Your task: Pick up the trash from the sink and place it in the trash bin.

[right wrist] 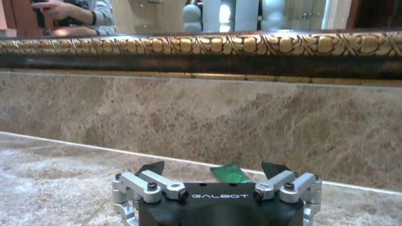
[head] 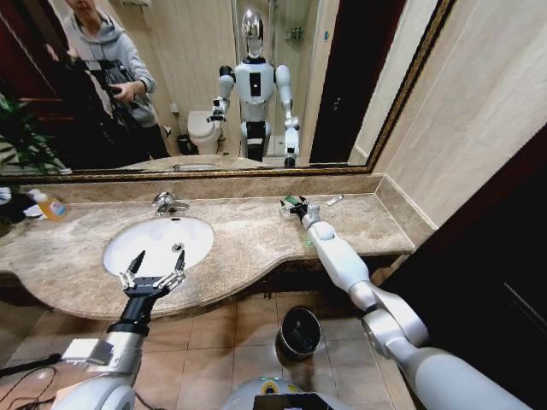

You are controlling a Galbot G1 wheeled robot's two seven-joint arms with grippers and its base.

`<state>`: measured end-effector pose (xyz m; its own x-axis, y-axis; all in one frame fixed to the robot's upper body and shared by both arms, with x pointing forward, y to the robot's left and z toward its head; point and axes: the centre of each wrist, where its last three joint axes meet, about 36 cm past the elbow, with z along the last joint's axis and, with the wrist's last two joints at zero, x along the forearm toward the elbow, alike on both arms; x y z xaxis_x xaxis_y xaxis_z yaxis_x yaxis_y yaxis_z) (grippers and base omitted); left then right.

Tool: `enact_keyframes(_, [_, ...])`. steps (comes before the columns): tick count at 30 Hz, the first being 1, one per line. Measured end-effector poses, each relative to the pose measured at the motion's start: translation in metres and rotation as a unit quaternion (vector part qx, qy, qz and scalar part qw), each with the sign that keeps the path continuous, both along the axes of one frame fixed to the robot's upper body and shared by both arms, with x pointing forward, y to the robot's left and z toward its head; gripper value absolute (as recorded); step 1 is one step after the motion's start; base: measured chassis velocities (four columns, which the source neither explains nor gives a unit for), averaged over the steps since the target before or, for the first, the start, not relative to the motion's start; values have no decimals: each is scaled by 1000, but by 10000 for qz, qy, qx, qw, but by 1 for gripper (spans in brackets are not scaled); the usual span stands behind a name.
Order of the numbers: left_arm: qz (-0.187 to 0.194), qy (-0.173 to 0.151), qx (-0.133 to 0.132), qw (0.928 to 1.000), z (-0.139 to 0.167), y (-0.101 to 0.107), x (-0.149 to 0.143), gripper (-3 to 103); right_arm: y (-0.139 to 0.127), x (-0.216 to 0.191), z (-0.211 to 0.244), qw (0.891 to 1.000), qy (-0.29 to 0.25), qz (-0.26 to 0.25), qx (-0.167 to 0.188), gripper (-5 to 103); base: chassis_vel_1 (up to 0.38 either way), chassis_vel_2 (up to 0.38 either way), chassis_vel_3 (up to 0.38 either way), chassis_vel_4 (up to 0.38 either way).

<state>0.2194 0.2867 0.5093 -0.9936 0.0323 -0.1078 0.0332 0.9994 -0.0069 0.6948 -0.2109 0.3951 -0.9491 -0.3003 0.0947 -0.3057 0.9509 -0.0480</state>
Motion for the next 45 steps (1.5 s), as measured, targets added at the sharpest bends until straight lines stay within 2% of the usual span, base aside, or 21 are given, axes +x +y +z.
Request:
enact_keyframes(2, [0,0,0,10000,0,0,0,100,-2,3,-2,10000,67,-37,-3,103,0,0,0,0])
enact_keyframes(7, [0,0,0,10000,0,0,0,100,-5,5,-7,9999,135,-82,-31,95,0,0,0,0])
enact_keyframes(10, [0,0,0,10000,0,0,0,100,-7,5,-11,9997,181,-115,-75,81,0,0,0,0])
enact_keyframes(11, [0,0,0,10000,0,0,0,100,-7,5,-11,9997,181,-115,-75,81,0,0,0,0])
enact_keyframes(13, [0,0,0,10000,0,0,0,100,-9,4,-12,9997,188,-131,-103,70,0,0,0,0])
enact_keyframes(15, [0,0,0,10000,0,0,0,100,-9,4,-12,9997,187,-135,-108,70,0,0,0,0])
enact_keyframes(17, [0,0,0,10000,0,0,0,100,-11,4,-13,9996,192,-149,-122,59,0,0,0,0])
enact_keyframes(18, [0,0,0,10000,0,0,0,100,-11,4,-13,9996,192,-149,-122,59,0,0,0,0])
enact_keyframes(21, [0,0,0,10000,0,0,0,100,-11,3,-14,9996,195,-148,-118,42,0,0,0,0])
enact_keyframes(22, [0,0,0,10000,0,0,0,100,-11,3,-14,9996,195,-148,-118,42,0,0,0,0])
enact_keyframes(26, [0,1,0,10000,0,0,0,100,-9,1,-14,9997,178,-128,-99,22,0,0,0,0])
enact_keyframes(39, [0,0,0,10000,0,0,0,100,-12,-12,-7,9999,126,-110,44,21,0,0,0,0])
enact_keyframes(42, [0,0,0,10000,0,0,0,100,-18,-36,2,9993,162,-123,326,21,0,0,0,0])
enact_keyframes(45, [-1,0,0,10000,0,0,0,100,-24,-57,9,9992,18,-105,386,21,0,0,0,0])
